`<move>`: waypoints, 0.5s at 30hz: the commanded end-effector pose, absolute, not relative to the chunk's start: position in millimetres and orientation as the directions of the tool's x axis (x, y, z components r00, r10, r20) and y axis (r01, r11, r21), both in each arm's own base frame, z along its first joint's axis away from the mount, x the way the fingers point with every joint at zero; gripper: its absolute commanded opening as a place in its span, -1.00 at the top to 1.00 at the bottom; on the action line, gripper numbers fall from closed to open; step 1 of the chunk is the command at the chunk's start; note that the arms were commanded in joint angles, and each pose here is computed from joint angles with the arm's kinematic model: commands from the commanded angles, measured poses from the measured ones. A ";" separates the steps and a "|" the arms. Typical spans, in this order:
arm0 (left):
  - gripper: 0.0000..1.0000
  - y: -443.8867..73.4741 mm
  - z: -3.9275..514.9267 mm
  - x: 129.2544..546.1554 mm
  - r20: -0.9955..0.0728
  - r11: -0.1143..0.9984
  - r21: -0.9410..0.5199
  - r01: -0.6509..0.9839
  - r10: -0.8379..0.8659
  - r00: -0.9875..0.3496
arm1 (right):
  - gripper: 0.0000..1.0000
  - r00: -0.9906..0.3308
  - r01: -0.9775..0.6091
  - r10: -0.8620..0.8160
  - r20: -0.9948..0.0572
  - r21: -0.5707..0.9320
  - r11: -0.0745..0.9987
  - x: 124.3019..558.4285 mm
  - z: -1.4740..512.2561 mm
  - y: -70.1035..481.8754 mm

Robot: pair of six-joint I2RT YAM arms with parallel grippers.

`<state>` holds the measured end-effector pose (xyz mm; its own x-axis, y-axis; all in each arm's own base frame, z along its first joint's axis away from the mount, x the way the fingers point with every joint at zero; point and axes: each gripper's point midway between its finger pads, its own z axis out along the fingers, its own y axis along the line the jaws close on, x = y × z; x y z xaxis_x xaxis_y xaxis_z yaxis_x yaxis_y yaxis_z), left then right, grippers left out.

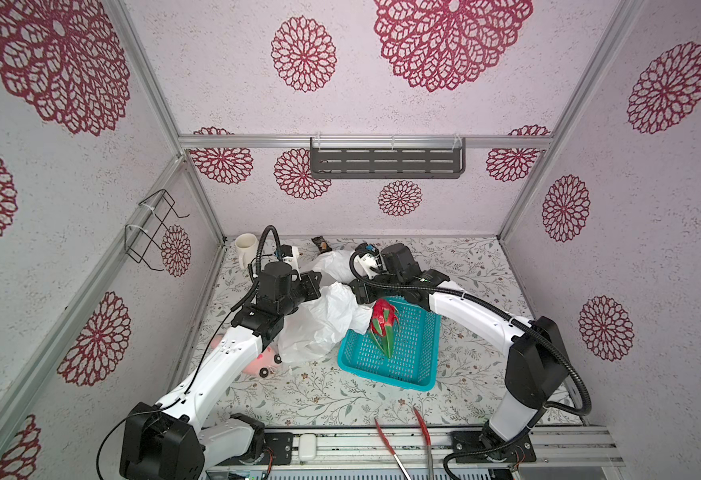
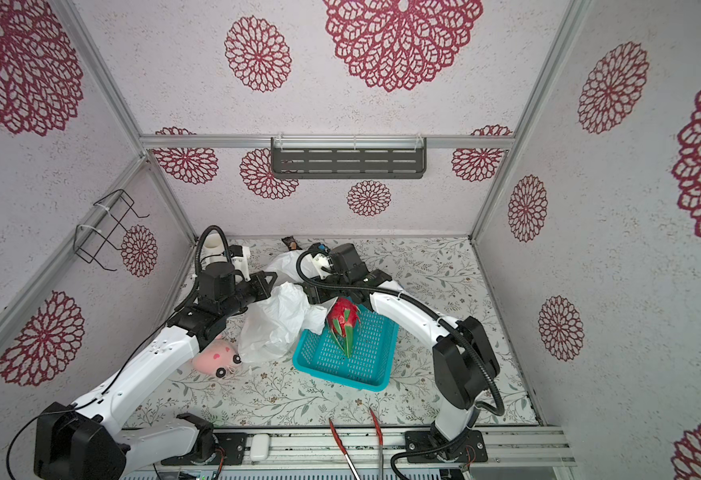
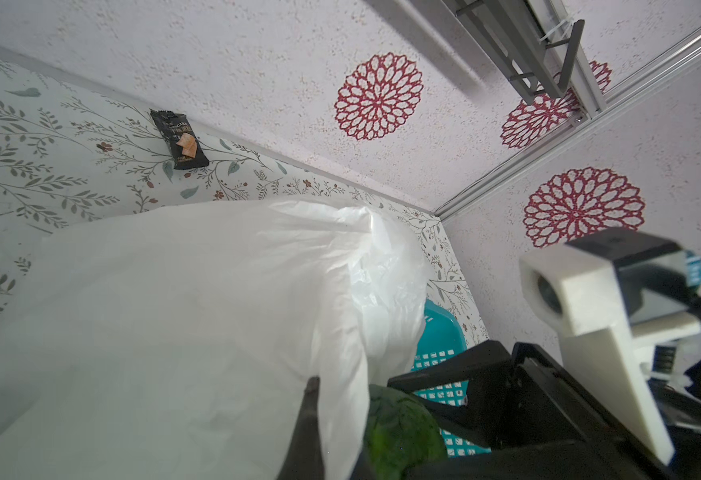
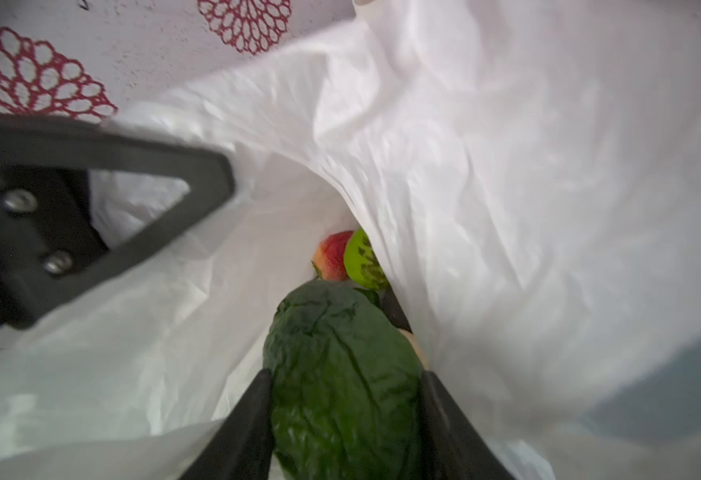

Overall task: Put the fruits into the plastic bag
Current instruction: 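Grasp the green fruit under the dragon fruit and drop it into the bag, then return the right gripper to the basket and grasp the red dragon fruit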

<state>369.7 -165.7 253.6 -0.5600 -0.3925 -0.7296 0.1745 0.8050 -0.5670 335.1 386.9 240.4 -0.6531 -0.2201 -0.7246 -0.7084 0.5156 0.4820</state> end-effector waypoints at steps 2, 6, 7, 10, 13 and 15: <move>1.00 -167.4 256.3 365.0 -0.732 0.806 -0.565 0.179 -0.389 -0.559 | 0.15 -0.631 -0.739 -0.217 -0.745 0.492 0.461 336.7 250.9 410.0; 1.00 -164.8 258.3 364.1 -0.736 0.810 -0.561 0.172 -0.393 -0.551 | 0.10 -0.662 -0.705 -0.207 -0.720 0.504 0.499 348.4 228.2 417.2; 1.00 -163.9 258.5 363.8 -0.738 0.811 -0.559 0.170 -0.394 -0.549 | 0.09 -0.670 -0.695 -0.203 -0.714 0.508 0.509 350.9 223.6 417.9; 1.00 -159.4 259.7 363.2 -0.744 0.821 -0.550 0.156 -0.397 -0.537 | 0.00 -0.691 -0.672 -0.199 -0.695 0.517 0.530 356.7 211.3 420.3; 1.00 -157.1 260.3 362.5 -0.749 0.826 -0.543 0.150 -0.396 -0.532 | -0.51 -0.694 -0.671 -0.202 -0.691 0.520 0.529 356.3 210.8 420.4; 1.00 -154.5 259.4 362.5 -0.749 0.831 -0.539 0.136 -0.398 -0.530 | -0.66 -0.679 -0.677 -0.197 -0.707 0.499 0.541 356.6 216.9 415.3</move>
